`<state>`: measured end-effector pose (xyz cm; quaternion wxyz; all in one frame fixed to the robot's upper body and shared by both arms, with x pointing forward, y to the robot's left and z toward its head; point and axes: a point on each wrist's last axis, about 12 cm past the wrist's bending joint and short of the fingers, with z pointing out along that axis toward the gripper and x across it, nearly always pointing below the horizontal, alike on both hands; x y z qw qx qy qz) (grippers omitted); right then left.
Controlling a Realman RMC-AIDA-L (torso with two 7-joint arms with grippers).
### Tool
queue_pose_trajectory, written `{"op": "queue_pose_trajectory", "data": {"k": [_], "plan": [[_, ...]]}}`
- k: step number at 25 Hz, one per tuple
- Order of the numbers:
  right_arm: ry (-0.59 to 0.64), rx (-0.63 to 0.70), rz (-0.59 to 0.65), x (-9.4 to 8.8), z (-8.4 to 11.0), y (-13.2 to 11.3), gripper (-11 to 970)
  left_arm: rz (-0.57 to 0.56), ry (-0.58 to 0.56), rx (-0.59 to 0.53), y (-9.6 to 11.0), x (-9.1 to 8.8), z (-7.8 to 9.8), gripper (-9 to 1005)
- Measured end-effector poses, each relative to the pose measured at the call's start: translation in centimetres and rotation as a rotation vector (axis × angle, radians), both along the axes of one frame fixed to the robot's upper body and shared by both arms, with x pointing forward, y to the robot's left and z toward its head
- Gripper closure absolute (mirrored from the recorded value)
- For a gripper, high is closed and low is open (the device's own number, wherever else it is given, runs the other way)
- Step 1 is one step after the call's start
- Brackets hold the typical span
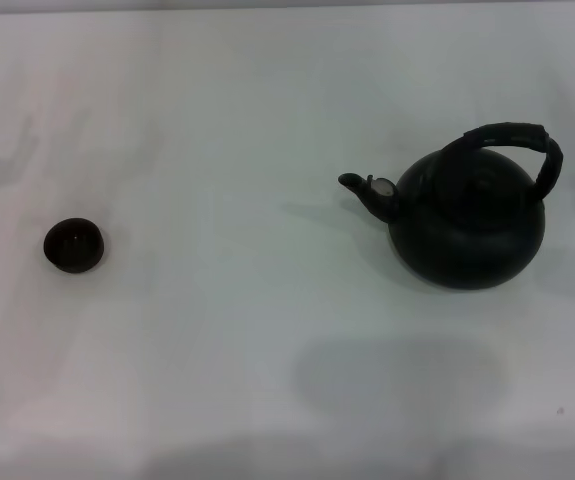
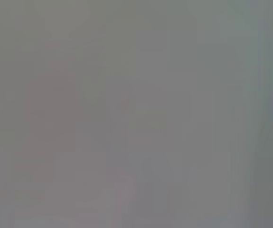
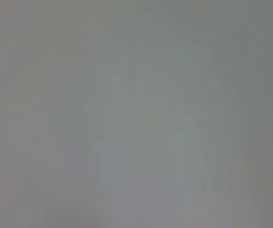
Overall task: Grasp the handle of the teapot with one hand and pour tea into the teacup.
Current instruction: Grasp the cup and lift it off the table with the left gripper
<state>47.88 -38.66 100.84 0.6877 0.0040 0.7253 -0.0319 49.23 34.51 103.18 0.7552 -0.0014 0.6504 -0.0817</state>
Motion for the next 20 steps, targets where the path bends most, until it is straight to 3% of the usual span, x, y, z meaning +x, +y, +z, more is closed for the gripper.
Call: {"op": "queue_pose_trajectory", "data": {"k": [11,20], "plan": [[0.011,0.006,-0.036,-1.3,-0.4,-0.6,139,-0.04,0.028,-0.049,-1.6,-1.0,-1.1,119],[-0.002,0.002,-0.027,-1.5,-0.4,-0.5,143,-0.047,0.021,-0.05,-1.6,-1.3,-1.1,118]]}}
